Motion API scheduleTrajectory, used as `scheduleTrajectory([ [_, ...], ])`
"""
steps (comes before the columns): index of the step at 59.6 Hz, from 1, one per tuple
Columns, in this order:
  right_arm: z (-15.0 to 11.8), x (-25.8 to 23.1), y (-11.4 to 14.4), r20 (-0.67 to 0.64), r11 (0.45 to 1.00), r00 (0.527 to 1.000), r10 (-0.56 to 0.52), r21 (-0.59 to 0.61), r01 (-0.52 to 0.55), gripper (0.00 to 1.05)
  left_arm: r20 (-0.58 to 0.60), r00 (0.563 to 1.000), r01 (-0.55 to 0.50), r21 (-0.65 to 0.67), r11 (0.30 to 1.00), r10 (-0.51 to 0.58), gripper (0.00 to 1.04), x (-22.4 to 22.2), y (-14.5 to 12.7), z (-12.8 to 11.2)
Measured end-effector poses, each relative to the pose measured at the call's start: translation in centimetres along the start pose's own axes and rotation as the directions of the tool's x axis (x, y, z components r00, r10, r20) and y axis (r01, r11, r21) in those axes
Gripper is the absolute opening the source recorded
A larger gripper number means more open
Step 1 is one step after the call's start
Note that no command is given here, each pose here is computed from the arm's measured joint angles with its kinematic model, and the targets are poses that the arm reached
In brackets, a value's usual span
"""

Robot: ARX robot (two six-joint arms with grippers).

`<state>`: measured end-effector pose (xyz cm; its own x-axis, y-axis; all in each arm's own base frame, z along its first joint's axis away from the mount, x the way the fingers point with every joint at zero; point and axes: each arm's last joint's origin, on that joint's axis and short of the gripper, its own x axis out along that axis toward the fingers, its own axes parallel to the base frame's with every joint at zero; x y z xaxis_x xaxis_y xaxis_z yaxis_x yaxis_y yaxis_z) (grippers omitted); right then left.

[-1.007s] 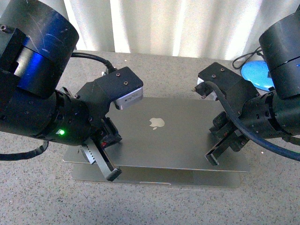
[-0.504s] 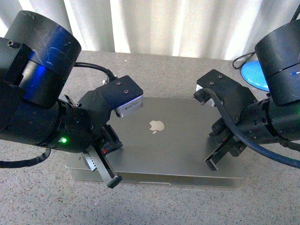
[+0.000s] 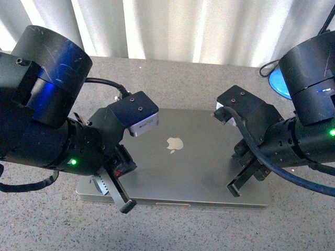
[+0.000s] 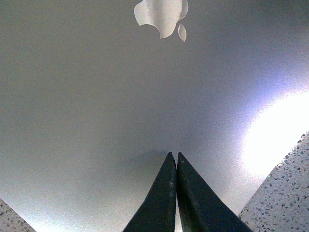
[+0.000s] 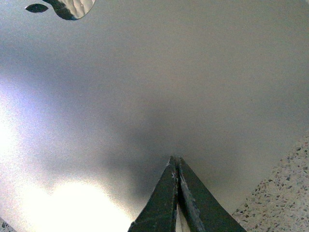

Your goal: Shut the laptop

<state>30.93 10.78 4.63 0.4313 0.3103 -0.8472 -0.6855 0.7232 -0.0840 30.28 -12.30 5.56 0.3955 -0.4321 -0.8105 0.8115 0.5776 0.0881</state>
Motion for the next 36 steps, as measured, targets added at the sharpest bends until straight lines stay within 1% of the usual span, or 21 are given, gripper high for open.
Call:
scheduleTrajectory([
  [36, -0.12, 0.3, 0.19, -0.004, 1.0, 1.0, 0.006, -0.003, -0.006, 0.01, -0.004, 1.0, 0.016, -0.02, 1.0, -0.016, 0.04, 0.85, -0.03, -0.72],
])
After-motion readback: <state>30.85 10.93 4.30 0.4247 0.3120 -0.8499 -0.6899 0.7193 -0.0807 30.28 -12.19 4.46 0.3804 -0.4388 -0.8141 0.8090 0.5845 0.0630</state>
